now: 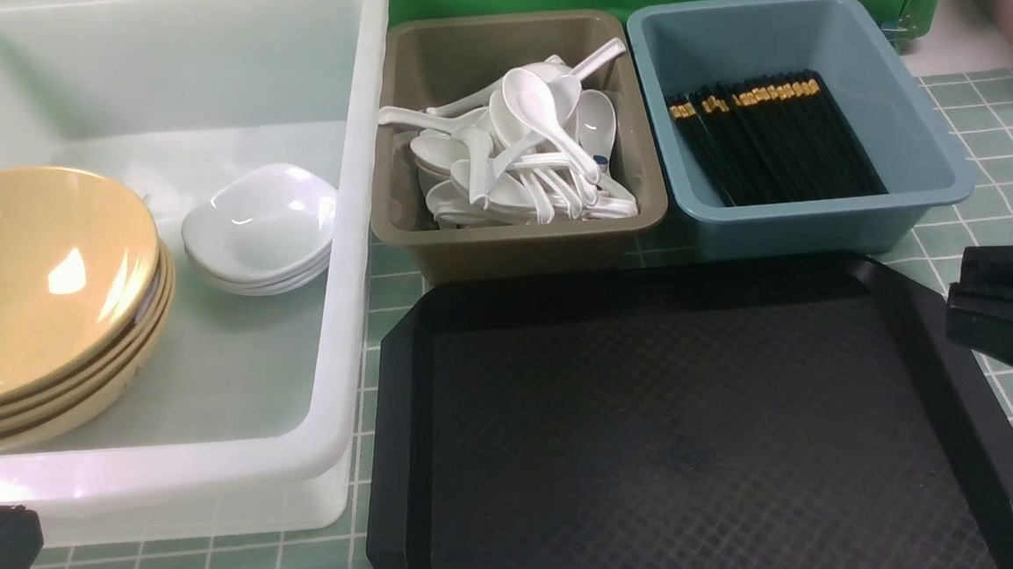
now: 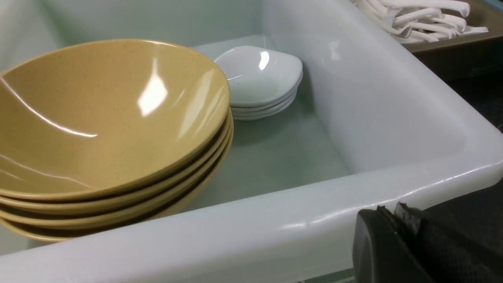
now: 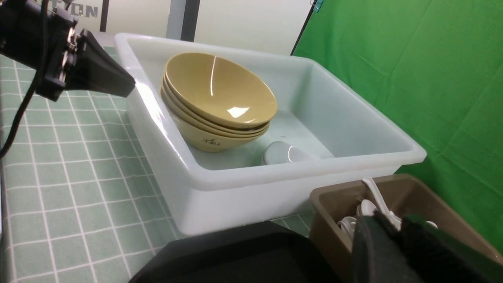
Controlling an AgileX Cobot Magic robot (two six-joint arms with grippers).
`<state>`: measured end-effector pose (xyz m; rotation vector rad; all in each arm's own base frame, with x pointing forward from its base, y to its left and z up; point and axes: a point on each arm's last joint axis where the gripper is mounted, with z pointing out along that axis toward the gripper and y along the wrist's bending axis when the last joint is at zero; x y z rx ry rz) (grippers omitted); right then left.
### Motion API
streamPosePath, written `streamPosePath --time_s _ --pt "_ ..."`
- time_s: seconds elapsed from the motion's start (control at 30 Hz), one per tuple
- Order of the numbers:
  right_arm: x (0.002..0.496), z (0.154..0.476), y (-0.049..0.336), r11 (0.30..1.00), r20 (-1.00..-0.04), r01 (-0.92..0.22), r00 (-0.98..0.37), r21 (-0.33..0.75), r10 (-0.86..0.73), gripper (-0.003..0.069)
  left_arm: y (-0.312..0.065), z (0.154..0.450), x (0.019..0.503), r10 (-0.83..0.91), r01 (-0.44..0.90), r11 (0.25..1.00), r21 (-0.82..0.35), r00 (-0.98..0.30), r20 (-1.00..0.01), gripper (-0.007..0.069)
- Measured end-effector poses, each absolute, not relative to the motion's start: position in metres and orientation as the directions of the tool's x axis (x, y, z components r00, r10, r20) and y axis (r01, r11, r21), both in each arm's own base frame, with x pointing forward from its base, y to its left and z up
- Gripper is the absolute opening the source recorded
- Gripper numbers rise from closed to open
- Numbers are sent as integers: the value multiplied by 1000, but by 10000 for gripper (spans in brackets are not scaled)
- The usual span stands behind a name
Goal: On blue table put chopsticks spoon bowls plates into blue grey white boxes.
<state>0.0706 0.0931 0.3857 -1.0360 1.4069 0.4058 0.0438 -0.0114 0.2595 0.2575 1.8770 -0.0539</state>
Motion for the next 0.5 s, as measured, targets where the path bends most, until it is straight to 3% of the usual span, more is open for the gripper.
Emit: streamPosePath --time_s 0.27,0.4,0.5 --pt "71 384 93 533 -928 -779 166 -331 -334 125 -11 259 44 150 204 975 92 -295 -944 2" --pt "72 370 96 548 -948 -799 82 -247 -307 45 -11 259 44 150 204 975 92 -295 -944 2" --pt "73 360 94 564 -965 -800 66 -204 -255 35 -11 259 44 150 204 975 92 -295 -944 2"
